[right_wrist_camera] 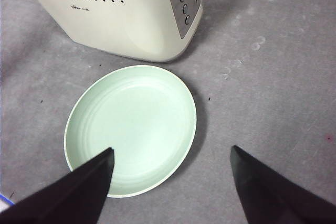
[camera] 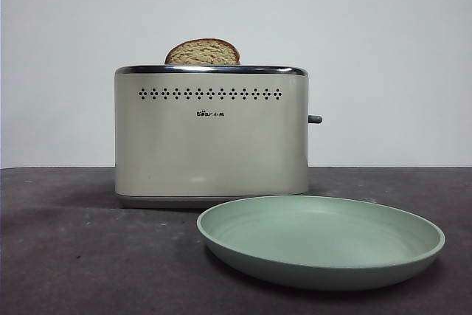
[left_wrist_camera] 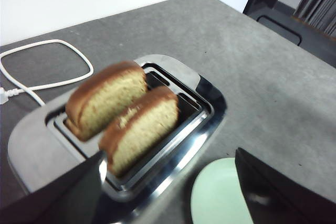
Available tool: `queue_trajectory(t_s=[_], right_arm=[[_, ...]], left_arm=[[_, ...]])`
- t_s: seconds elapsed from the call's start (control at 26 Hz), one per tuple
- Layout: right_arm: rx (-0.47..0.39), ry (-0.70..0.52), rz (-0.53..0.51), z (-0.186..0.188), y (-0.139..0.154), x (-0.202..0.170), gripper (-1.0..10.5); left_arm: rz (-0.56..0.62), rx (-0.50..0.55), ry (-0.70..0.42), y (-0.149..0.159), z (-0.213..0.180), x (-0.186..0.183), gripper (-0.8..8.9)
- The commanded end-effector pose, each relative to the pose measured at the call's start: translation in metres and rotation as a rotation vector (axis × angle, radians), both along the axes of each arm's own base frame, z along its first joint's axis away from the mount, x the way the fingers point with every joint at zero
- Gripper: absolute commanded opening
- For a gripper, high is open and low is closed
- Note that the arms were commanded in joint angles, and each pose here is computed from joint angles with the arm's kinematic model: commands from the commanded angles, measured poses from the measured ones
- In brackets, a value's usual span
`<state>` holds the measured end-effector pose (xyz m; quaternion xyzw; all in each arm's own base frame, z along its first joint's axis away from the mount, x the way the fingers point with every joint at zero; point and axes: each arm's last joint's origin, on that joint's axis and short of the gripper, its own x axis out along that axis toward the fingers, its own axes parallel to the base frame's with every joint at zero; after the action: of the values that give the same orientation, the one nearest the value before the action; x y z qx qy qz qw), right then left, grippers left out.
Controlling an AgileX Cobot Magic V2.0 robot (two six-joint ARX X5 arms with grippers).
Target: Take the bread from the toaster,put the bread on the plate,put the plate on the table
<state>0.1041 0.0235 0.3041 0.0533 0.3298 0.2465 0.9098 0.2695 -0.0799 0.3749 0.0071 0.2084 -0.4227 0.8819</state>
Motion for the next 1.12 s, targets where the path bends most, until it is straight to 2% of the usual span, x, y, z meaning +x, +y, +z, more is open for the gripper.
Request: queue_trajectory(t_s=[0.04,0.27,0.62,0.92,1.0,1.12], right_arm=[[0.011,-0.016,-0.001,0.005,0.0,0.0,3.6],[0.011,-0.016,-0.001,0.005,0.001,0.0,3.6],[0.008,0.009,-0.001,0.004,0.0,-0.001,3.6],[0.006,0.008,-0.003,0.004,0.0,-0.001,3.6],[0.006,0.008,-0.003,0.004,0.0,-0.001,3.6],[0.006,0.008,-0.003,0.004,0.0,-0.001,3.6]], left_arm=[[-0.039,0.028,-0.028,-0.011,0.0,0.019,4.02],[-0.077,0.086,-0.026,-0.032,-0.014,0.048,4.02],[-0.069,0.163,-0.116,-0.054,-0.033,0.071,4.02],[-0.093,0.186,-0.072,-0.066,-0.056,0.084,4.0],[-0.099,0.192,-0.07,-0.069,-0.058,0.084,3.57],[-0.095,0.202,-0.063,-0.072,-0.059,0.083,1.73]])
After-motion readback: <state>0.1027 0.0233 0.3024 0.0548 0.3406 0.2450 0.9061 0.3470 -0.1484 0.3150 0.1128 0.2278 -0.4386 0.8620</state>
